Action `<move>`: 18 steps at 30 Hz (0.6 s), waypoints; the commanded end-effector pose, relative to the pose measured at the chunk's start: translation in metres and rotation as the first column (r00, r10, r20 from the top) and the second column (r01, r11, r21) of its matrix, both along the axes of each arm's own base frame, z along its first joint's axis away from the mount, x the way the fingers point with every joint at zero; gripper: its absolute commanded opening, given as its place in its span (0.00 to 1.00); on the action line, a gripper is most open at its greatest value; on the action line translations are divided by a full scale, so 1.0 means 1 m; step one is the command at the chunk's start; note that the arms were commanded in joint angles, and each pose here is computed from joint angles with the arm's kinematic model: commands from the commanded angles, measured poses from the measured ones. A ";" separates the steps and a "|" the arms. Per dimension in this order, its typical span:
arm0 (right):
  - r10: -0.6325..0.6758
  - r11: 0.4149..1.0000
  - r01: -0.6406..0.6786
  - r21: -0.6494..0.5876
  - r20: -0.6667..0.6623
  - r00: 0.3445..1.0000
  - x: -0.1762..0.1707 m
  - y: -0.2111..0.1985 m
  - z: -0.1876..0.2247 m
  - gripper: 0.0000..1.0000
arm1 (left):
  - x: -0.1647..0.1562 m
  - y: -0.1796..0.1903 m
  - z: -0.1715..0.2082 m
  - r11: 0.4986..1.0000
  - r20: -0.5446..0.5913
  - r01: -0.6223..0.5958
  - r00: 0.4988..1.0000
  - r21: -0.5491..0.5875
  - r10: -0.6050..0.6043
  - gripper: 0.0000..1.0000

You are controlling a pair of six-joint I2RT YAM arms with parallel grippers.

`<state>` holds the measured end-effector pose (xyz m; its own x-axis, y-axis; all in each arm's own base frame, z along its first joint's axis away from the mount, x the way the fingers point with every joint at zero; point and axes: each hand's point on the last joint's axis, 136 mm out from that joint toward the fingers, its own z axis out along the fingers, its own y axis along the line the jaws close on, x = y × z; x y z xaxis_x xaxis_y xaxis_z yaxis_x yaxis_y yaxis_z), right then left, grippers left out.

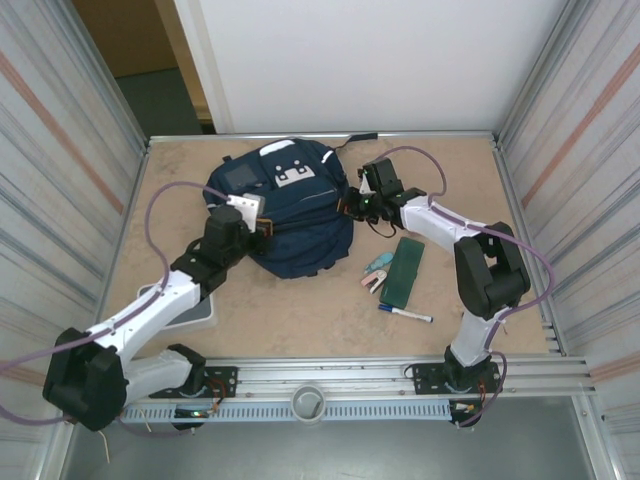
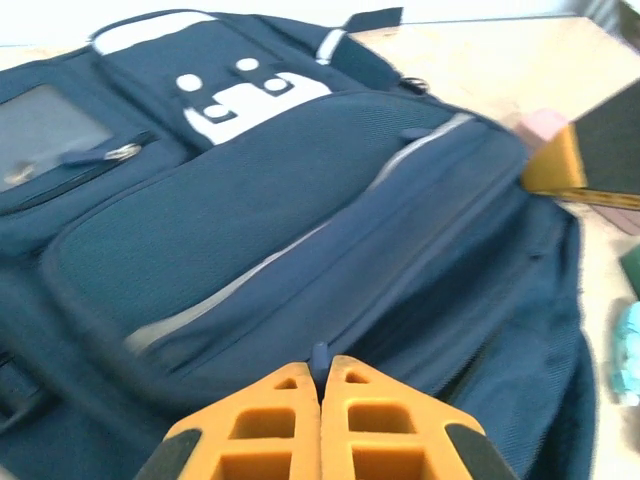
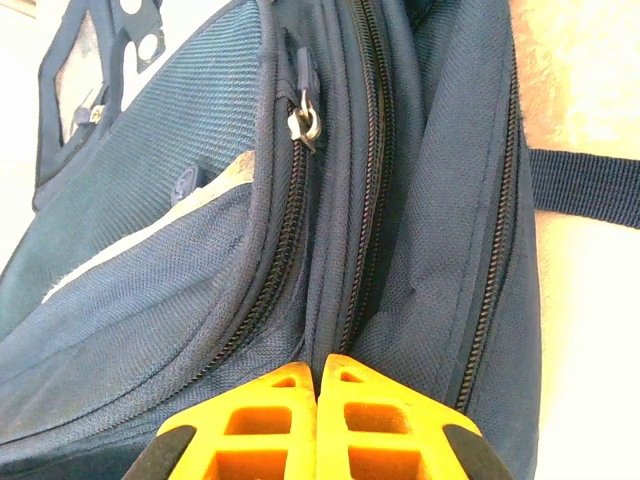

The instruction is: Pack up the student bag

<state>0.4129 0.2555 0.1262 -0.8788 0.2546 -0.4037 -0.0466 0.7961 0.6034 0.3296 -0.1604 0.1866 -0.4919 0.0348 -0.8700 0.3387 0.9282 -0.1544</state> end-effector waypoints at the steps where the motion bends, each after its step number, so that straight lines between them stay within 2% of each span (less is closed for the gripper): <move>1: -0.037 0.997 0.041 -0.058 0.073 0.997 0.019 -0.029 0.019 0.00 | 0.008 0.041 0.013 0.990 0.046 -0.138 0.989 -0.037 0.140 0.00; 3: -0.003 0.999 0.006 -0.038 0.070 0.998 0.021 -0.023 0.021 0.00 | 0.011 0.060 0.007 0.976 0.007 -0.205 0.979 -0.070 0.206 0.00; 5: 0.041 0.999 -0.040 -0.018 0.060 0.997 0.023 -0.012 0.022 0.00 | 0.013 0.061 0.005 0.976 -0.011 -0.196 0.981 -0.096 0.196 0.00; 10: 0.098 0.995 -0.097 -0.037 0.046 0.994 0.029 -0.002 0.031 0.02 | 0.009 0.022 0.027 0.982 0.042 -0.014 0.999 -0.188 0.022 0.00; 12: 0.097 0.994 -0.094 -0.059 0.059 0.994 0.028 -0.008 0.041 0.15 | 0.006 0.009 0.040 0.976 0.070 0.035 0.997 -0.215 -0.020 0.00; 14: 0.089 0.994 -0.084 -0.065 0.076 0.993 0.020 -0.012 0.052 0.33 | 0.005 0.000 0.054 0.965 0.092 0.068 0.995 -0.253 -0.045 0.00; 18: 0.107 0.994 -0.109 0.026 0.074 0.991 -0.010 0.003 0.064 0.53 | 0.005 -0.012 0.070 0.958 0.129 0.099 0.989 -0.269 -0.066 0.00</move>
<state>0.4271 0.2480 0.1666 -0.8723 0.1765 -0.4560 -0.1414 0.8016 0.5809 0.3289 -0.1554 0.1950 -0.5205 -0.1092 -0.8469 0.3505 0.8771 -0.3285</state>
